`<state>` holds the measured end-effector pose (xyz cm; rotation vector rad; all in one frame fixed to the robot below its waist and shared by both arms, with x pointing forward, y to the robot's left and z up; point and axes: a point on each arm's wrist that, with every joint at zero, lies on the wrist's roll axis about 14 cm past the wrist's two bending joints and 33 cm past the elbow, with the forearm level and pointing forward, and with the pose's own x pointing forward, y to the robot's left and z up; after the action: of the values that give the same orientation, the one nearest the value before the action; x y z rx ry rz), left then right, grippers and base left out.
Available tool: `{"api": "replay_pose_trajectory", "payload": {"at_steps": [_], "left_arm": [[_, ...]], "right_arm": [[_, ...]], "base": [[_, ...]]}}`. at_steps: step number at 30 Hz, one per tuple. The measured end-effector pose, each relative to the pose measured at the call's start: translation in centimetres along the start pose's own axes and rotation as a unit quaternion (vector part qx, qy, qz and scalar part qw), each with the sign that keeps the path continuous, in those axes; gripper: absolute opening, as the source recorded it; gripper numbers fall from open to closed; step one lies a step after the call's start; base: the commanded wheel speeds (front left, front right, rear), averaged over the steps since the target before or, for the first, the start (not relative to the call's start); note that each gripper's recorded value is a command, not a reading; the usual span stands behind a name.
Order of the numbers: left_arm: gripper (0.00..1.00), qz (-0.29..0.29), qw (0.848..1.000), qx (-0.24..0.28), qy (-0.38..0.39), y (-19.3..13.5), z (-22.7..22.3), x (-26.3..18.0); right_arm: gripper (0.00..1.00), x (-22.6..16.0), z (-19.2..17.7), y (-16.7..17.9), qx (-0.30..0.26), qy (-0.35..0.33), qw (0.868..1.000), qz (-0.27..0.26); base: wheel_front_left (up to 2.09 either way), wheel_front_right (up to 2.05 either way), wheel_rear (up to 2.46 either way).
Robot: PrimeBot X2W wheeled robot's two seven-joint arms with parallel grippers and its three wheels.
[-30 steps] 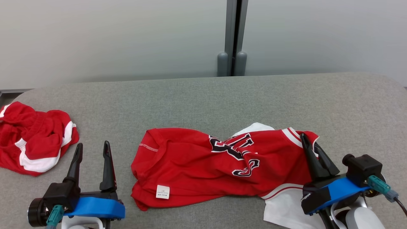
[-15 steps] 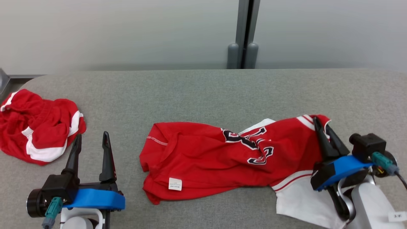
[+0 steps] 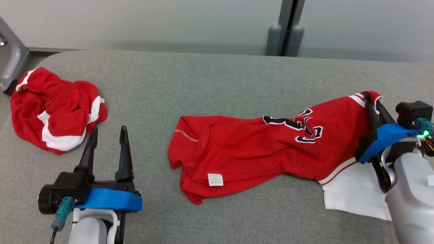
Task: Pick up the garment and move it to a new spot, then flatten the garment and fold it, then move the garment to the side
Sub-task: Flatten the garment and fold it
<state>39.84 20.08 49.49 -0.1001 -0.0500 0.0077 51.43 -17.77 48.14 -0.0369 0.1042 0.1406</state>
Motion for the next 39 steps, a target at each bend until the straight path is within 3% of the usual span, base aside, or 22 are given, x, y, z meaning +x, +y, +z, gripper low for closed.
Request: {"api": "replay_pose_trajectory", "payload": {"at_steps": [2,3,4,5,12,20,28,39], "left_arm": [[1.0,0.002,1.0,0.0,0.003,0.1,-0.2,0.2],[1.0,0.003,1.0,0.0,0.005,0.2,-0.3,0.2],[1.0,0.004,1.0,0.0,0.007,0.3,-0.5,0.2],[1.0,0.004,1.0,0.0,0.009,0.3,-0.6,0.2],[1.0,-0.003,1.0,-0.001,0.009,-0.2,-0.7,0.5],[1.0,-0.013,1.0,0.001,0.008,-0.9,-0.6,0.3],[1.0,-0.021,1.0,0.004,0.006,-1.5,-0.4,-0.3],[1.0,-0.029,1.0,0.008,0.001,-1.9,0.0,-1.2]], "right_arm": [[0.0,0.7,-0.9,-0.1,-0.001,0.017,1.0,-0.002],[0.05,0.9,-1.5,-0.1,0.0,0.026,1.0,-0.002],[0.69,1.1,-2.1,0.1,0.002,0.037,0.999,-0.002],[1.0,1.1,-2.6,0.3,0.004,0.045,0.999,-0.001],[1.0,0.6,-2.8,-0.6,0.014,0.048,0.999,-0.016],[1.0,-2.1,1.1,-2.8,0.009,-0.033,0.998,-0.046],[1.0,-5.8,4.0,-0.2,0.021,-0.103,0.994,-0.034],[1.0,-10.3,2.0,3.5,0.039,-0.097,0.995,-0.001]], "base": [[0.0,0.0,0.0],[0.0,0.0,0.0],[0.0,0.0,0.0],[0.0,0.0,0.0],[0.0,0.0,0.0],[0.0,0.0,0.0],[0.0,0.0,0.0],[0.0,0.0,0.0]]}}
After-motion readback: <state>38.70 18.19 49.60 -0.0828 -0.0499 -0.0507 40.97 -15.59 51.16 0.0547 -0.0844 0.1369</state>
